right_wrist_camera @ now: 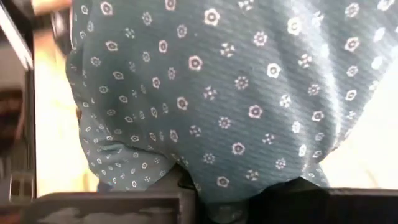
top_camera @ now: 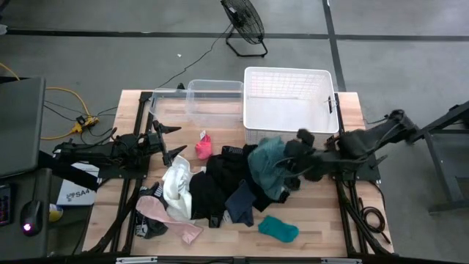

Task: Pick & Place Cloths
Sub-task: Put the blue polo shirt into the the white laundry organizer

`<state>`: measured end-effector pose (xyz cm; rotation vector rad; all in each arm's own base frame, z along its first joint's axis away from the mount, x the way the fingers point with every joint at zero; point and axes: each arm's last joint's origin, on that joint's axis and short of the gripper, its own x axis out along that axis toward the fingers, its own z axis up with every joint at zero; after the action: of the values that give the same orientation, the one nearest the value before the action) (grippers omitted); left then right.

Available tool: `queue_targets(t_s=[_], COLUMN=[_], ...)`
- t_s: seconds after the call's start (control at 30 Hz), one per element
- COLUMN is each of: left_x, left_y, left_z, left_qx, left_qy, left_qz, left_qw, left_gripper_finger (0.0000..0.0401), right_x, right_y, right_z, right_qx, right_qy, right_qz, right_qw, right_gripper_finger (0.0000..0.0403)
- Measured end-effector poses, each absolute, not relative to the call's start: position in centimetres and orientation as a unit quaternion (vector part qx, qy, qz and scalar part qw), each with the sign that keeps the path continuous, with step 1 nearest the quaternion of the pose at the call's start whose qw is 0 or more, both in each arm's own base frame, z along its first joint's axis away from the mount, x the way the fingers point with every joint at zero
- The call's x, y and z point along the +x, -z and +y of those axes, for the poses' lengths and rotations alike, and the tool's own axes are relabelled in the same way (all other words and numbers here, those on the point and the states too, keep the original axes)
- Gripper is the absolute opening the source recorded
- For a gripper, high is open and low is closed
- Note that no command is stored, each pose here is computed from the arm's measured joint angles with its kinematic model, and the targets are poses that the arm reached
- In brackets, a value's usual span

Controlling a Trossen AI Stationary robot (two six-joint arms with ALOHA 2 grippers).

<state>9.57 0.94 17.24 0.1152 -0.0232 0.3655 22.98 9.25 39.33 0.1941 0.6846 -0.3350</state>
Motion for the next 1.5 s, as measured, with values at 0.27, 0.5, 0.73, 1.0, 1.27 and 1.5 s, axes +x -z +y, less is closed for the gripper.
queue_targets(t_s=[0.27, 0.5, 0.73, 1.0, 1.27, 1.5], left_x=[9.6, 9.6, 9.6, 9.6, 9.6, 9.6], left_y=[-17.2, -17.2, -17.2, -17.2, -17.2, -17.2], left_z=[0.9, 0.9, 0.9, 0.9, 0.9, 0.9], left_qx=[0.057, 0.057, 0.057, 0.057, 0.057, 0.057], left_qy=[-0.181, -0.181, -0.181, -0.181, -0.181, -0.181], left_qz=[-0.011, -0.011, -0.011, -0.011, -0.011, -0.011], left_qw=[0.982, 0.982, 0.982, 0.982, 0.982, 0.982], left_gripper_finger=[0.0367, 0.0367, 0.0367, 0.0367, 0.0367, 0.0367], right_x=[19.9, 17.1, 13.9, 10.6, 8.6, 8.7], right_y=[-45.1, -49.1, -50.5, -51.5, -52.0, -52.7], right_z=[7.2, 5.7, 4.7, 3.5, 2.3, 1.9], right_qx=[0.068, 0.005, -0.079, -0.099, -0.090, -0.093], right_qy=[0.190, 0.198, 0.095, 0.033, 0.086, 0.177], right_qz=[0.149, 0.032, 0.004, -0.040, -0.060, -0.071], right_qw=[0.968, 0.980, 0.992, 0.994, 0.990, 0.977], right_gripper_finger=[0.0056, 0.0056, 0.0056, 0.0056, 0.0056, 0.0056])
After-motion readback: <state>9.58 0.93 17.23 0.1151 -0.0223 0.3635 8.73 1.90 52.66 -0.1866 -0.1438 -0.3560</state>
